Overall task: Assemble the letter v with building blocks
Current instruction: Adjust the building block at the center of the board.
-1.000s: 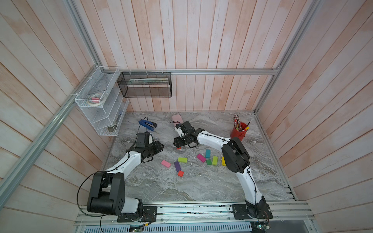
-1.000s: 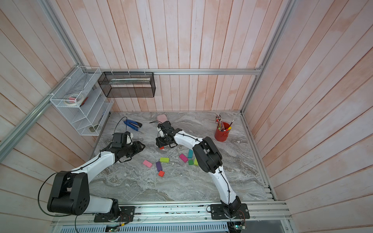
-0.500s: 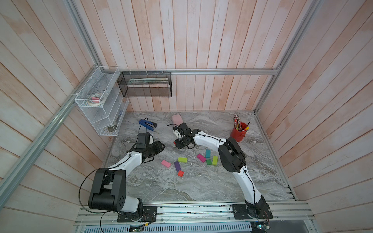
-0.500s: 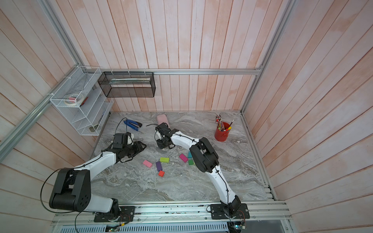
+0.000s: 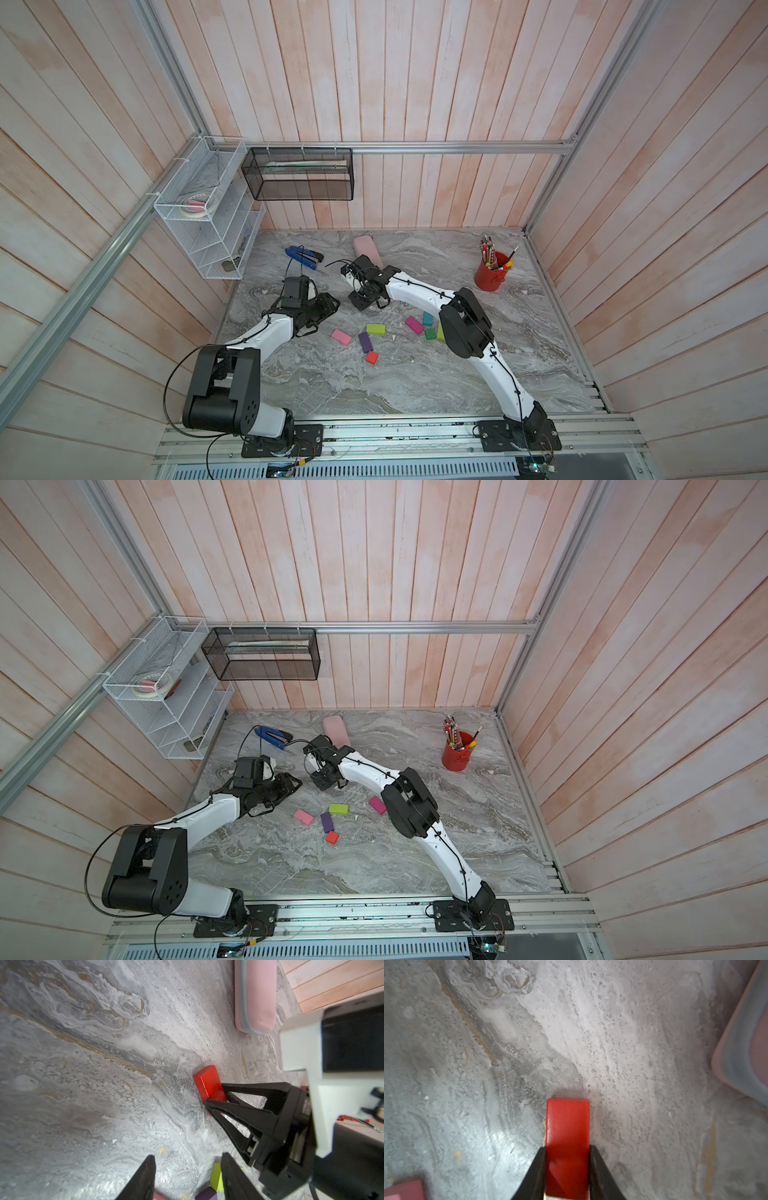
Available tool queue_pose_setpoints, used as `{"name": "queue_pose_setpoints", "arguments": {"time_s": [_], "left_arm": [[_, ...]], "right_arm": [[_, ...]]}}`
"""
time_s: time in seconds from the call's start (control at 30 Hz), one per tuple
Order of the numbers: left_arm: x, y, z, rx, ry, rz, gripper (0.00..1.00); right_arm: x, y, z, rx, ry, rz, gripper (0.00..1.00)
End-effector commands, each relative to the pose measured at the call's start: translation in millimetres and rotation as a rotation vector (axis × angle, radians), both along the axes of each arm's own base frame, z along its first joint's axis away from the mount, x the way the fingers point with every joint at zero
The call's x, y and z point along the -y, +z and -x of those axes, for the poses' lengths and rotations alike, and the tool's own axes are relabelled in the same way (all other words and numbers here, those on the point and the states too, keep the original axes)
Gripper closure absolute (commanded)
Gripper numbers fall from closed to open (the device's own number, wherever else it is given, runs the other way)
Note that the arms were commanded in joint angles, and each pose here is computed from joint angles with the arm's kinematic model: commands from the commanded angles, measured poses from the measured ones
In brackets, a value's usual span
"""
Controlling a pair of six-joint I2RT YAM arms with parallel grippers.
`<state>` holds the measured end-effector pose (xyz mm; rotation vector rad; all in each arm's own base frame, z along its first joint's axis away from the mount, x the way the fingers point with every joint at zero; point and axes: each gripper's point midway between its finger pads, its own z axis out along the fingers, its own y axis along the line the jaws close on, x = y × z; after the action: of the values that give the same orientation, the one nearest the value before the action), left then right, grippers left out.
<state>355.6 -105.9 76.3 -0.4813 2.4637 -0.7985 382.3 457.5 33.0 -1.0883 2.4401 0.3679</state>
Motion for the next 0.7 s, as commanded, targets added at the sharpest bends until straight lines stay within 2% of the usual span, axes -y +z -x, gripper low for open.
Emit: {"name": "queue_pose_setpoints", "arguments": {"time_s": [0.0,0.07,0.17,0.2,0.23,0.33,0.53,0.67], "left_arm": [[3,-8,2,-0.013,0.005,0.024,0.47],[4,-10,2,-0.020,0.005,0.032,0.47],[4,-12,3,-0.027,0.006,0.036,0.47],[4,-13,4,-0.029,0.007,0.037,0.47],[4,-13,5,-0.029,0.009,0.038,0.47],[5,-16,5,-0.034,0.011,0.046,0.47],[12,-13,0,-0.025,-0.005,0.087,0.47],[17,-12,-4,-0.021,-0.021,0.110,0.52]], "right_arm": [[4,-23,17,-0.060,0.022,0.040,0.83],[1,-24,20,-0.080,0.015,0.022,0.82],[-2,-20,19,-0.084,-0.006,-0.003,0.72],[-3,-18,19,-0.080,-0.008,-0.008,0.68],[-2,-14,16,-0.069,-0.017,-0.011,0.60],[-1,9,11,-0.048,-0.041,-0.035,0.49],[30,73,6,0.011,-0.096,-0.136,0.43],[64,86,24,0.055,-0.060,-0.166,0.43]]}}
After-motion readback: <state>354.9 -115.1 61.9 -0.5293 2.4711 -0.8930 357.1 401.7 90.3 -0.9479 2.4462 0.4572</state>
